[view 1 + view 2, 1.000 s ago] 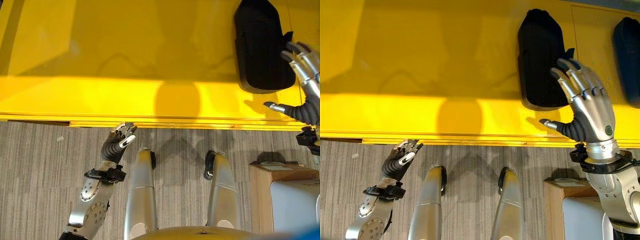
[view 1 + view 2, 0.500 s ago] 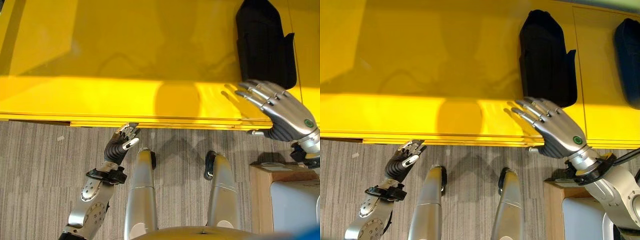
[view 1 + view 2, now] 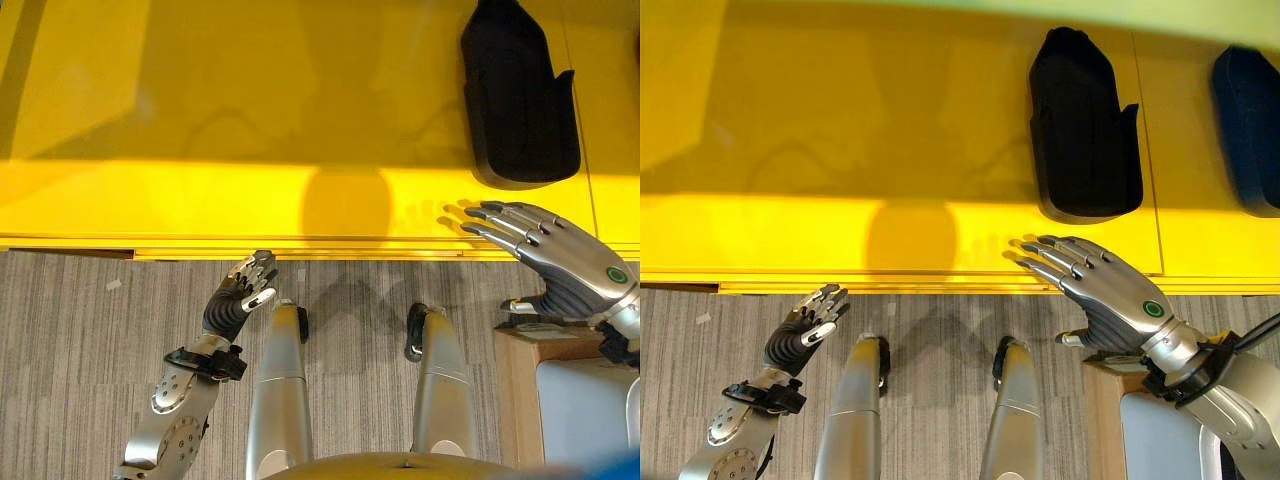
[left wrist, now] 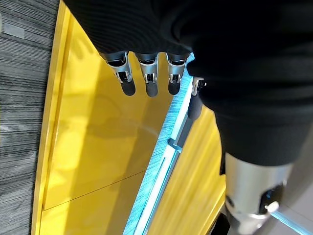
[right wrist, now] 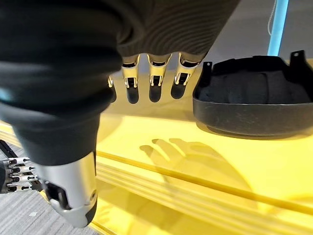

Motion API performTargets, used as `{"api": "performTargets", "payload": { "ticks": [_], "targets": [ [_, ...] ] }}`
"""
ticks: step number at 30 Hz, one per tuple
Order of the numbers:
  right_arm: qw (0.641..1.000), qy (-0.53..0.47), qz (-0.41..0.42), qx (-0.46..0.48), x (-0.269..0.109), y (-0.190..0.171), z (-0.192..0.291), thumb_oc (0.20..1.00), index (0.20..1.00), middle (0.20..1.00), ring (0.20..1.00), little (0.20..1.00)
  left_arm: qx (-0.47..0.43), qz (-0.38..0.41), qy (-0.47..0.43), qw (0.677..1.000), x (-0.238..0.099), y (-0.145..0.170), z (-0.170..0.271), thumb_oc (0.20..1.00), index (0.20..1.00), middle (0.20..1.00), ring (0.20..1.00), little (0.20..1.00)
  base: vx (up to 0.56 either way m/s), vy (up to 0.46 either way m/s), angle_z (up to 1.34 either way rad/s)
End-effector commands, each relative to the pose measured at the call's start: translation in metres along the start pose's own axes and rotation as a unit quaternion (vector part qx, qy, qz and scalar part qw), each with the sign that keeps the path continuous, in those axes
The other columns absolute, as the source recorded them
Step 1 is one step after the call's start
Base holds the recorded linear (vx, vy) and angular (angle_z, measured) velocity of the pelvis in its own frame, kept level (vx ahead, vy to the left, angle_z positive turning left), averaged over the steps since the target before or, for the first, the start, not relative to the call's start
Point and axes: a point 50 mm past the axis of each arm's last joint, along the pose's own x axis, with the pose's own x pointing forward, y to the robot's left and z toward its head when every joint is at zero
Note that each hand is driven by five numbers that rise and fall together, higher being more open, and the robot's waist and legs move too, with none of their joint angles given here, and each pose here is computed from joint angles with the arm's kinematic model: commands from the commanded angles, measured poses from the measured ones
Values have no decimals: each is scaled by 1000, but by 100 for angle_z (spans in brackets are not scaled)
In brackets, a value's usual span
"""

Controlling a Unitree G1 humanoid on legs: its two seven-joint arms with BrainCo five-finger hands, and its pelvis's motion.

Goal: Move parts from the plastic box to the shelf.

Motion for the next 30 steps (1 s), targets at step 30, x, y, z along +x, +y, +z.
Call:
{"api": "performTargets", "payload": {
  "ticks": [30],
  "targets": [
    [997,72,22,0,13,26,-43,1000,1000,1000,1000,1000,16,-41,-27,999,0,-10,12,1000,1000,1000,1000,1000,0,0,0]
  ]
}}
